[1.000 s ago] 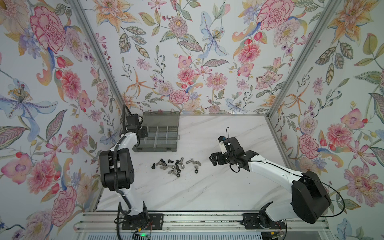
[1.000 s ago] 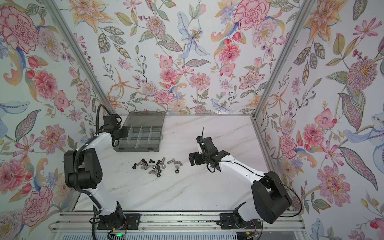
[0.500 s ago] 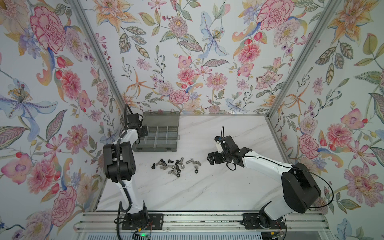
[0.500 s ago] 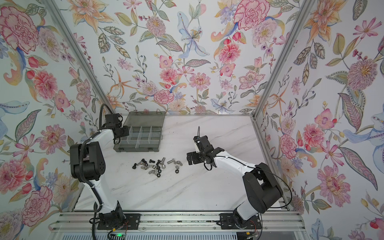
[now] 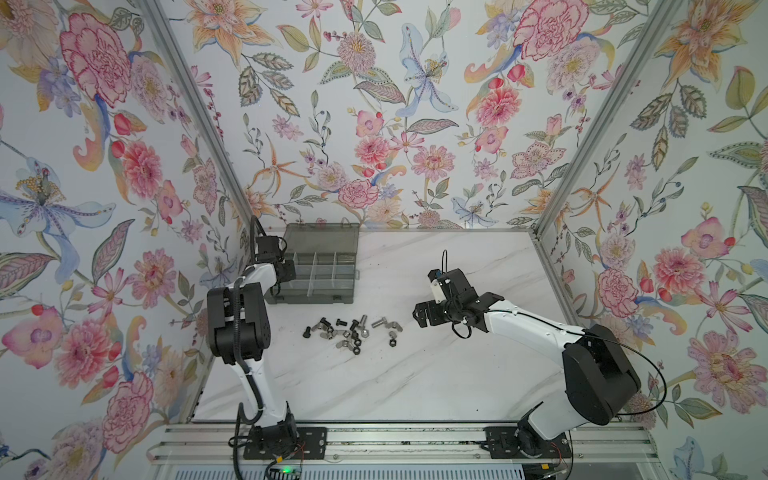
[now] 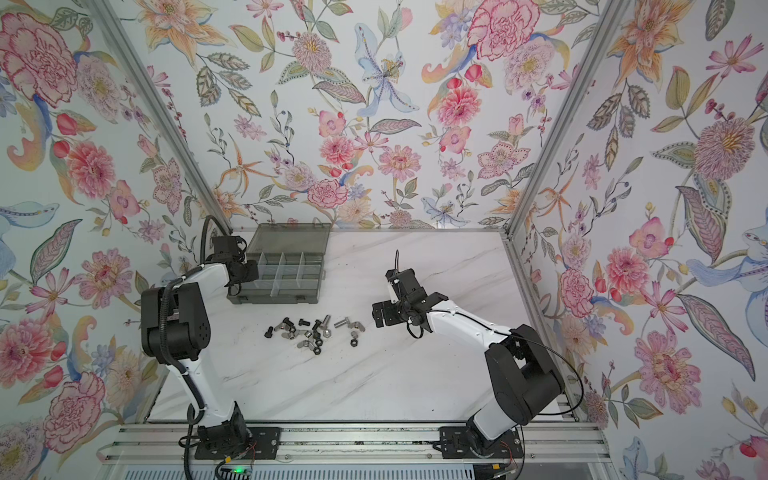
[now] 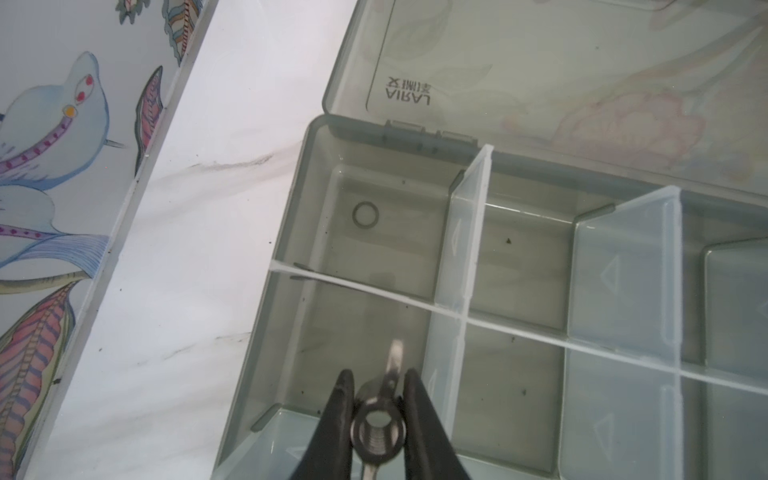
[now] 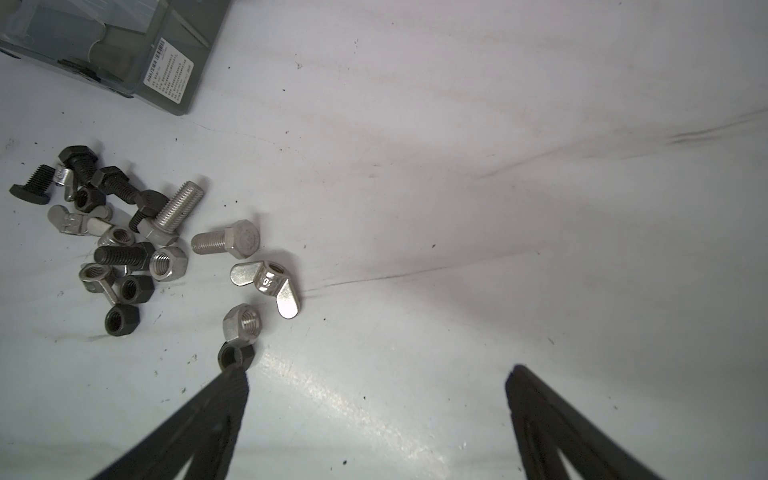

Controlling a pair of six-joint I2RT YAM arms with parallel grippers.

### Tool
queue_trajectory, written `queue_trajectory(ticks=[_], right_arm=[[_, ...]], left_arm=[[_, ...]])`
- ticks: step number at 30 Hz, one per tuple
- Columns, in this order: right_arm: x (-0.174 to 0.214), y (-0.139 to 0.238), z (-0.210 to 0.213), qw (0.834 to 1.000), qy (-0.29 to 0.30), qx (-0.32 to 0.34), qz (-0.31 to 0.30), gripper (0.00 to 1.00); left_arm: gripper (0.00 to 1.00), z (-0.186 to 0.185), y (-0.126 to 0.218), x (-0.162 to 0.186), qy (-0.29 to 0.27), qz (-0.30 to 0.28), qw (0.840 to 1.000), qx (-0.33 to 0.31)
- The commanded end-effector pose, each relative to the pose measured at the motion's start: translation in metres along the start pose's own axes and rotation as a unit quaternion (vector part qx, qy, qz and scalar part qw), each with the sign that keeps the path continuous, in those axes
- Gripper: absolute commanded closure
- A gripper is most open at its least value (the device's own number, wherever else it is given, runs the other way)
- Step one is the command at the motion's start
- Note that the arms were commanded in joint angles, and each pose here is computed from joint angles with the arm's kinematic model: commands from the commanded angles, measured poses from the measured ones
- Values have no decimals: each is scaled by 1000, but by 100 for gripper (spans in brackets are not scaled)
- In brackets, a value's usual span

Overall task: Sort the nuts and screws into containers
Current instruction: 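Open the left gripper to drop the wing nut into the compartment, then move the left gripper from the box back over the fastener pile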

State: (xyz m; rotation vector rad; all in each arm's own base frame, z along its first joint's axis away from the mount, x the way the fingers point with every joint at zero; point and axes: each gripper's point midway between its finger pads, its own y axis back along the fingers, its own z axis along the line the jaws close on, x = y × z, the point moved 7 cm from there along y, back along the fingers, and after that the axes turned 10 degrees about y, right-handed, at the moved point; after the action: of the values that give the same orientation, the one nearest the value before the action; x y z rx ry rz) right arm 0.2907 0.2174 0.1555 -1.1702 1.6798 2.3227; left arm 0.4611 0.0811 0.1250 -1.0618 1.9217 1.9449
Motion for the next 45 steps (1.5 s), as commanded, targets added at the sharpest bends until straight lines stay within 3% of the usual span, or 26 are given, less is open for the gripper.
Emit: queue_trajectory(ticks=[1,4,8,16,21,29,36,45], right_arm=[[0,0,3,1000,7,-7,6,1],[0,2,3,1000,6,-6,4,1],[0,4,4,1000,4,-8,1,1],[-2,12,6,1000,4,-9,-9,1],[-1,17,7,1000,4,-10,-13,1],[2,20,8,1000,4,-11,-16,1],[4,21,8,1000,2,-8,-16,1],[10,18,23,1000,20,-18,-7,1]], left_arm=[[100,4,-3,3,2,1,1000,-2],[97,4,-1,1,2,-2,1000,0],[77,5,5,-3,4,-11,1000,-4],[51,0,21,-11,18,-34,999,14],[47,-3,35,-12,32,-48,998,27],[41,-18,89,-6,23,-81,996,35],[37,-53,133,46,5,-89,993,71],[34,-70,159,144,11,-41,991,127]])
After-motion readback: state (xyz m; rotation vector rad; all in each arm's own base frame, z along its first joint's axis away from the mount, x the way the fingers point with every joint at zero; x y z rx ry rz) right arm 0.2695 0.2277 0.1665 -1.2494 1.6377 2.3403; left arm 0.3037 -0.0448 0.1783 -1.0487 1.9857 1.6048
